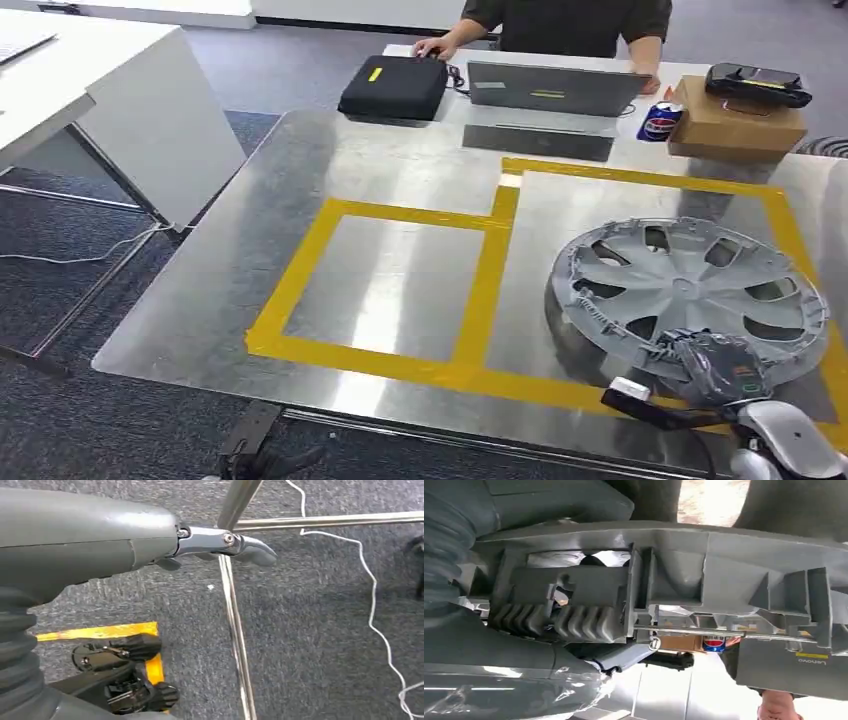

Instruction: Take the parts from the cabinet and place them on the table.

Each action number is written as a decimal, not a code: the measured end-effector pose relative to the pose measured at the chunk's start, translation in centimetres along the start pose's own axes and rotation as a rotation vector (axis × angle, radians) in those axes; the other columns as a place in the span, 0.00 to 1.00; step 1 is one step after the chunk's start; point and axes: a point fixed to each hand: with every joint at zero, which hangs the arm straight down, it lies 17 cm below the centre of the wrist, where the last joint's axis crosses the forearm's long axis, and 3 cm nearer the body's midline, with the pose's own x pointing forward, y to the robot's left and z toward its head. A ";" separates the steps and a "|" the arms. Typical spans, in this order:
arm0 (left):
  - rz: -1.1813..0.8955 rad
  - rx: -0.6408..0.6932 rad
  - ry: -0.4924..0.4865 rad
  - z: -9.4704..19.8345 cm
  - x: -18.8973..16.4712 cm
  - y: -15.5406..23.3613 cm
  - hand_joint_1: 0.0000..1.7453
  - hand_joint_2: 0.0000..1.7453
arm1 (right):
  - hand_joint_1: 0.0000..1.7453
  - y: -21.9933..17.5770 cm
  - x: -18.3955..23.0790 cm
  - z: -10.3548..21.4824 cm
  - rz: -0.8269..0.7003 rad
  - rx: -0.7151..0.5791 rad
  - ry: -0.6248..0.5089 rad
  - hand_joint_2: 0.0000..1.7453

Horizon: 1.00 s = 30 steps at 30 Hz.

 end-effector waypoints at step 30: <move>0.008 0.005 -0.005 -0.1 0.1 0.4 0.00 0.00 | 0.00 -0.1 -0.3 0.1 -0.073 0.017 0.003 1.00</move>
